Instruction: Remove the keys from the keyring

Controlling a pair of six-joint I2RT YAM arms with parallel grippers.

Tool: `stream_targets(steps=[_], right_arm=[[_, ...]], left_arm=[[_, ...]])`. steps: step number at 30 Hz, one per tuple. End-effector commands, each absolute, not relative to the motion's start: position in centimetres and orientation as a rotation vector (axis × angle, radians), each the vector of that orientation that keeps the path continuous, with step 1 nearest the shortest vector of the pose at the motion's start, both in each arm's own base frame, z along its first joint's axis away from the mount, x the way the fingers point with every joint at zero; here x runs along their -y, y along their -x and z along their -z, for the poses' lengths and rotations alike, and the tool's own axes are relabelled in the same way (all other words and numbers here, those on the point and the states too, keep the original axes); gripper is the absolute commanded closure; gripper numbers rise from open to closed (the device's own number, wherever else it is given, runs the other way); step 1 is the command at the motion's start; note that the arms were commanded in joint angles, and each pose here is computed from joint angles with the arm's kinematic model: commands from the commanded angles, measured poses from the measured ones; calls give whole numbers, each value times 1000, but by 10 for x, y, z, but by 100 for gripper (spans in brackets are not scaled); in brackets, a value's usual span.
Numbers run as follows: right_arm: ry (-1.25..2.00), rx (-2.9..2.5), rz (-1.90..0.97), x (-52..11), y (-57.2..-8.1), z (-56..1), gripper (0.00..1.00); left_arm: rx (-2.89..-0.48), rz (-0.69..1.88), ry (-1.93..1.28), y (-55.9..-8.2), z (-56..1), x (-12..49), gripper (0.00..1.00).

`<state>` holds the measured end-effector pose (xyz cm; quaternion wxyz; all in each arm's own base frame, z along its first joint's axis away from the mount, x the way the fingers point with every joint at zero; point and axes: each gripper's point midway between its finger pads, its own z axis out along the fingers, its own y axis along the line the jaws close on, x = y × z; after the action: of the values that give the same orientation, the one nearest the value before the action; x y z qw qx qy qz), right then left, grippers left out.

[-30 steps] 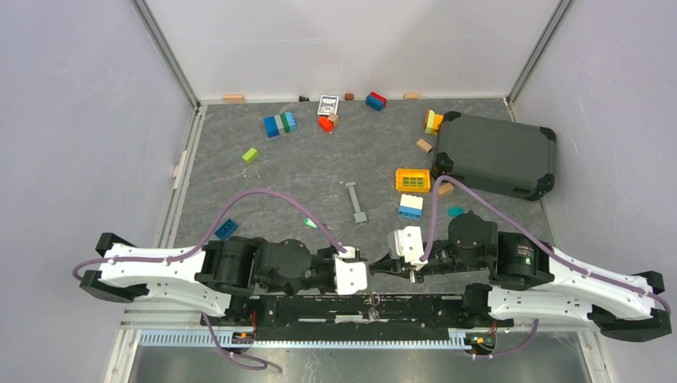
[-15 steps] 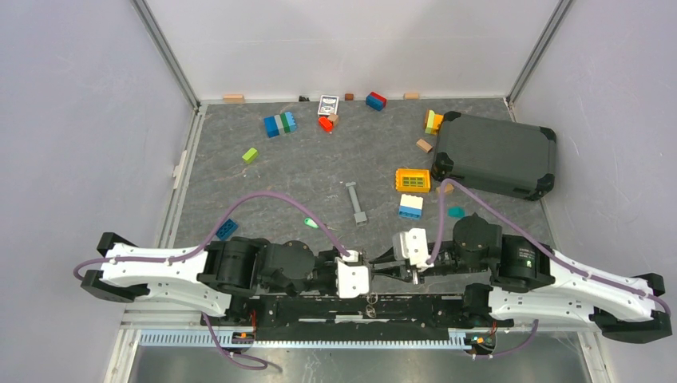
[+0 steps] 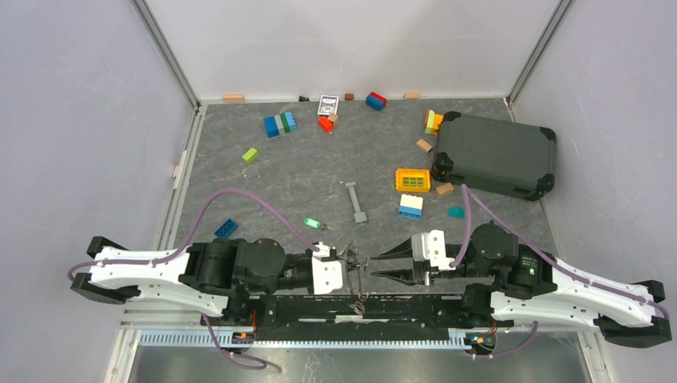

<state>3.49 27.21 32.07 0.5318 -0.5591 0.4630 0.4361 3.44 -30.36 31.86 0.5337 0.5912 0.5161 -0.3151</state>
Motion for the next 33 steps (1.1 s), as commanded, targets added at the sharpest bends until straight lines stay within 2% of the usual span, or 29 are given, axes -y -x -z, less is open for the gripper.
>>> stream_targets(steps=[1, 5, 16, 18, 20, 23, 29, 33], right_arm=[[1245, -1084, -1079, -279, -39, -333, 63], [1214, -1070, -1085, -280, -40, -338, 64], [1221, -1096, -1084, -282, -41, -331, 80], [1223, -1101, -1081, -282, -41, -330, 77], [1224, -1106, -1079, -282, -42, -328, 69], [1228, -1112, -1079, -283, -42, -326, 69], [1234, -1118, -1076, -284, -42, -324, 77], [1235, -1121, -1075, -284, -42, -322, 92]], left_arm=[[-1182, 818, -1354, -30, -340, 311, 98], [-1179, 820, -1361, -29, -340, 311, 98], [-1173, 824, -1359, -28, -341, 309, 98], [-1170, 823, -1360, -29, -342, 308, 98], [-1170, 823, -1357, -29, -343, 307, 98], [-1168, 822, -1354, -29, -344, 306, 98], [-1169, 820, -1352, -30, -344, 306, 98], [-1166, 822, -1344, -30, -345, 305, 98]])
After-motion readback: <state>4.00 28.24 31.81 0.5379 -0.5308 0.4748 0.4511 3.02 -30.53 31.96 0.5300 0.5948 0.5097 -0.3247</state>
